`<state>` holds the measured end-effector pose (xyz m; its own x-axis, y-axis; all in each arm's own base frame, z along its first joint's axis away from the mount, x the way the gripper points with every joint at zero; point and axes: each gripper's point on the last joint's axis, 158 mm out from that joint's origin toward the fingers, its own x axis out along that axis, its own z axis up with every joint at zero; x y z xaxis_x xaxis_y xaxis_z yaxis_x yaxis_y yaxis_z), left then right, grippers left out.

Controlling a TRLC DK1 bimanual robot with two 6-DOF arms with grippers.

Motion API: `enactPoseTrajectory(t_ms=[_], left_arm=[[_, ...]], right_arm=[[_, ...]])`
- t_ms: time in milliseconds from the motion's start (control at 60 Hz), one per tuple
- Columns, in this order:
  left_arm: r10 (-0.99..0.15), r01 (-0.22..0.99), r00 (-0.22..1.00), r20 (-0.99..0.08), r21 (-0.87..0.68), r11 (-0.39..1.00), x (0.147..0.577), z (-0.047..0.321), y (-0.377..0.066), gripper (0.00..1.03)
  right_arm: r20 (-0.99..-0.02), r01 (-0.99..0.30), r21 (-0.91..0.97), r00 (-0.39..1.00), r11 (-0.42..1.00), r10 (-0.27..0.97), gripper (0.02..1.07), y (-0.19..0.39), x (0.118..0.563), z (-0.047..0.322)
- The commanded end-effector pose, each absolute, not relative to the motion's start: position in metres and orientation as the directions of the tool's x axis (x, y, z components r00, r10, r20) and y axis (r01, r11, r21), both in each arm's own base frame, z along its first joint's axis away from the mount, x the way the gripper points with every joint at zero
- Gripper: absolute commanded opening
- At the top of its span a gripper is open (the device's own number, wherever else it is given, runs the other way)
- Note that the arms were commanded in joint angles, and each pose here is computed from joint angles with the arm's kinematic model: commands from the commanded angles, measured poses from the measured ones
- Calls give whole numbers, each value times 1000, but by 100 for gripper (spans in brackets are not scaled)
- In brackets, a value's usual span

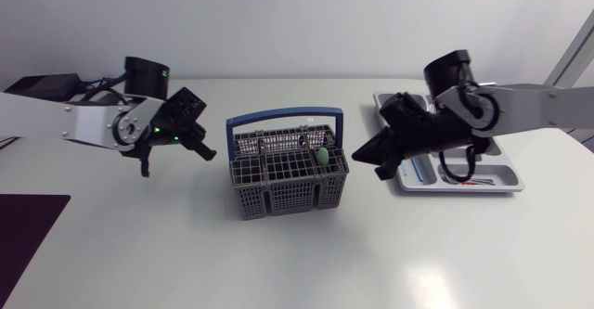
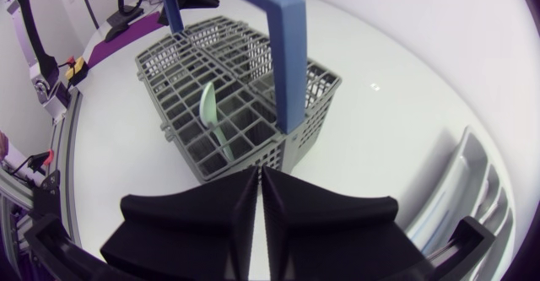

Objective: Unload the cutlery basket into the drawer organizer.

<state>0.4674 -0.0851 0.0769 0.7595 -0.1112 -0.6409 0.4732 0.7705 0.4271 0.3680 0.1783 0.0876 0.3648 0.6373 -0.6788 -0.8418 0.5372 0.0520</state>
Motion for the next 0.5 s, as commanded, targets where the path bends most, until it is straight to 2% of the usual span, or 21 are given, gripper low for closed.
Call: enactPoseTrajectory(t_ms=[0, 50, 167, 483], left_arm=[[-122, 451, 790, -600, 435, 780, 451, 105, -77, 20], [-131, 451, 797, -589, 436, 779, 440, 116, -76, 20], [-179, 475, 797, -576, 416, 776, 411, 140, -81, 19], [-314, 608, 738, -597, 387, 693, 342, 162, -140, 19]], right_arm=[[-652, -827, 29, 411, 562, 637, 32, 170, 358, 108], [-647, -826, 22, 418, 563, 638, 42, 168, 351, 117], [-640, -824, 31, 419, 566, 644, 54, 172, 337, 126], [-684, -808, 63, 393, 586, 614, 56, 215, 328, 124]])
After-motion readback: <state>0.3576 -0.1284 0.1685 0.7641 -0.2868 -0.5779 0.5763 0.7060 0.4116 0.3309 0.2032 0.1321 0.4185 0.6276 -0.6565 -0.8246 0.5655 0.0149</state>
